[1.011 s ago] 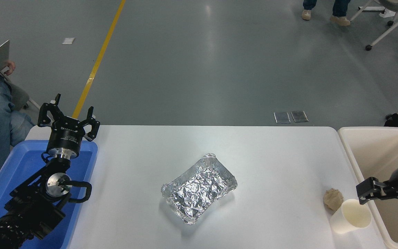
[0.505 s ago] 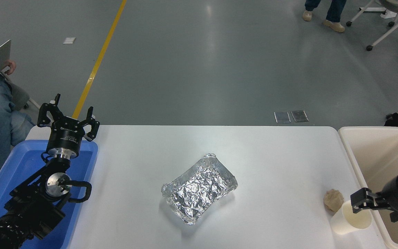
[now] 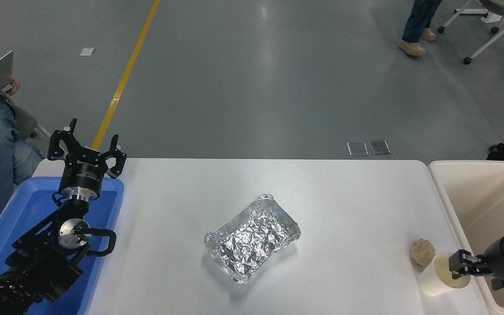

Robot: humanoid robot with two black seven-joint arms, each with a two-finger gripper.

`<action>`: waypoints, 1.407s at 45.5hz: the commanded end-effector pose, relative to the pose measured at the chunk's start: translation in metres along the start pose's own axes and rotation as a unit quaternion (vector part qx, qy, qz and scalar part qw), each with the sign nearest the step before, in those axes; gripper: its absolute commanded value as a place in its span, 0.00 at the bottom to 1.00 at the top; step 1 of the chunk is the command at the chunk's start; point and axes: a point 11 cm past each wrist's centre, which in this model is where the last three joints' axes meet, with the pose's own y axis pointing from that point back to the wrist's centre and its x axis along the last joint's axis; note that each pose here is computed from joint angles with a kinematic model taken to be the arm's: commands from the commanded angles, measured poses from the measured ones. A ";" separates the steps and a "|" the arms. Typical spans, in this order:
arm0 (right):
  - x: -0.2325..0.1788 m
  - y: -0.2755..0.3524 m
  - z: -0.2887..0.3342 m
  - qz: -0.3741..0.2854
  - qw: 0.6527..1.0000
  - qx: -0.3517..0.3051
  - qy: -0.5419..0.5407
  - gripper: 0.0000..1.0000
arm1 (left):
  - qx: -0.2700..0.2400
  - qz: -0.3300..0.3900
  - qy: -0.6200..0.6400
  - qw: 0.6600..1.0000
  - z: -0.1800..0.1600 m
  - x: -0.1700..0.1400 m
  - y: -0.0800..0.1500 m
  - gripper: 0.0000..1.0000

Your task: Pick up paper cup place in dustbin

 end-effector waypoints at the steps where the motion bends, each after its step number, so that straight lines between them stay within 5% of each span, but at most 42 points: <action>1: -0.004 -0.012 -0.008 -0.002 1.000 0.011 -0.005 0.00 | 0.000 0.000 0.000 1.000 0.000 0.000 0.000 0.99; 26: 0.030 0.043 0.003 0.038 0.999 0.016 0.001 0.00 | 0.000 -0.001 0.000 1.000 0.000 0.000 0.000 0.99; 45: 0.038 0.118 -0.029 0.032 0.994 0.103 0.014 0.00 | 0.000 -0.001 0.001 1.000 0.000 0.000 0.000 0.99; 64: 0.090 0.228 -0.094 0.128 0.971 0.198 0.046 0.00 | 0.000 -0.001 0.001 1.000 0.000 0.000 0.000 0.99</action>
